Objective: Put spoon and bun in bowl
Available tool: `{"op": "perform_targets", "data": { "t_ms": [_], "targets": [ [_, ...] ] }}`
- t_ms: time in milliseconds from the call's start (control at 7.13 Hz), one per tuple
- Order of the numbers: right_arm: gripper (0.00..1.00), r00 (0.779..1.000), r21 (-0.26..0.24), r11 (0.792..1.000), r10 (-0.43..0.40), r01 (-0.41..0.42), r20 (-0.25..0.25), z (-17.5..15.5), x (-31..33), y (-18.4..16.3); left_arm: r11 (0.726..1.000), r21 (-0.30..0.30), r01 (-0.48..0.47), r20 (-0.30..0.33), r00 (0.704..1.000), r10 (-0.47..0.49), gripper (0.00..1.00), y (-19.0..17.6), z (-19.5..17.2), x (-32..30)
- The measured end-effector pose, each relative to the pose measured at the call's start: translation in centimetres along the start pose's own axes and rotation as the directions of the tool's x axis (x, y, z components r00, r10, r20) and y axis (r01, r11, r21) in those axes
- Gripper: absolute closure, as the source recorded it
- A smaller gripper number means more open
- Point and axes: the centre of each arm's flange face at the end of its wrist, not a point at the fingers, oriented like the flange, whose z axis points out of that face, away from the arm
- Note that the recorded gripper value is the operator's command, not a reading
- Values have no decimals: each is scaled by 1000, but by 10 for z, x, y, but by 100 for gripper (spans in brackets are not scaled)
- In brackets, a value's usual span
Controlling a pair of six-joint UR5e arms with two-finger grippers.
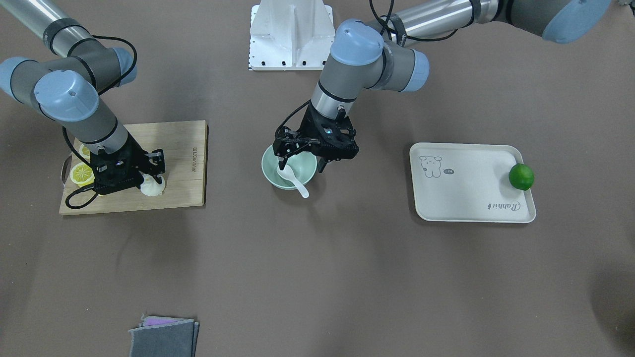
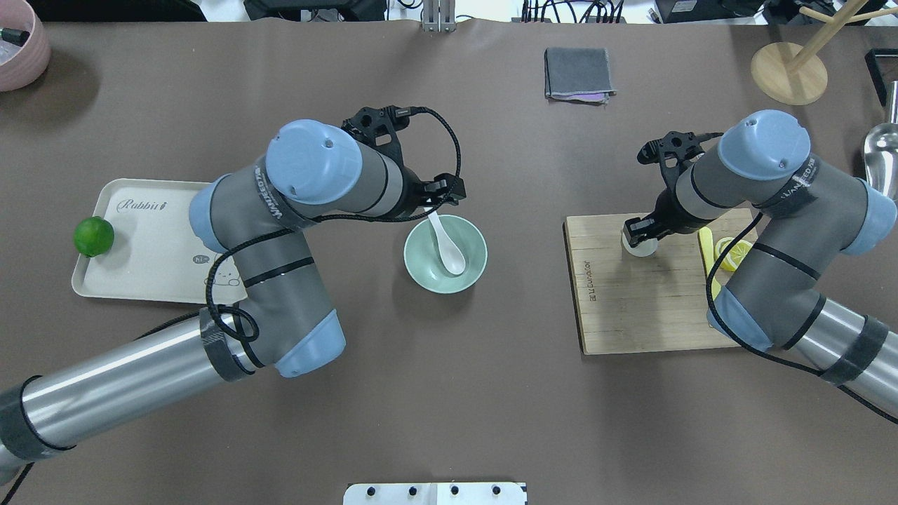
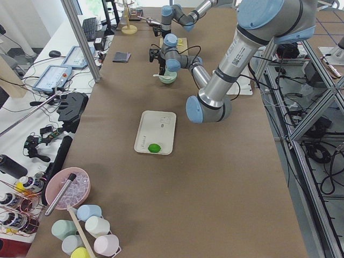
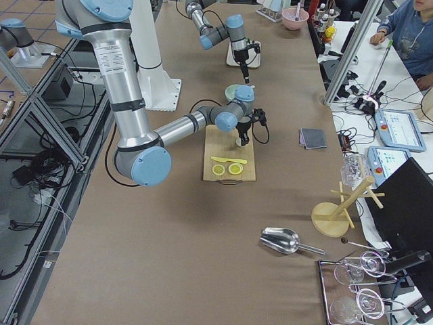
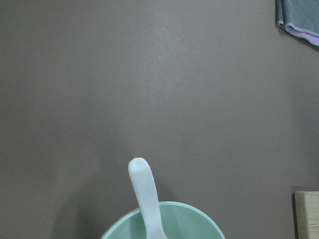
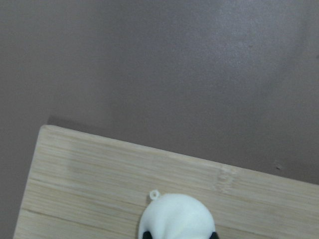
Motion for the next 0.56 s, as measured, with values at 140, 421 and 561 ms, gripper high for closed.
{"op": "perform_targets", "data": {
  "t_ms": [140, 421, 561],
  "targets": [
    [100, 1000, 9, 1000, 10, -10, 9, -7, -5, 0, 1000, 21, 19, 5, 1000, -19, 3, -29, -22, -27],
    [100, 996, 49, 996, 67, -70, 65, -36, -40, -10, 997, 29, 64, 16, 998, -65, 2, -106, -95, -112],
    [100, 986, 77, 990, 112, -122, 120, -53, -86, -23, 999, 29, 27, 44, 999, -28, 2, -132, -132, -173]
  ]
}}
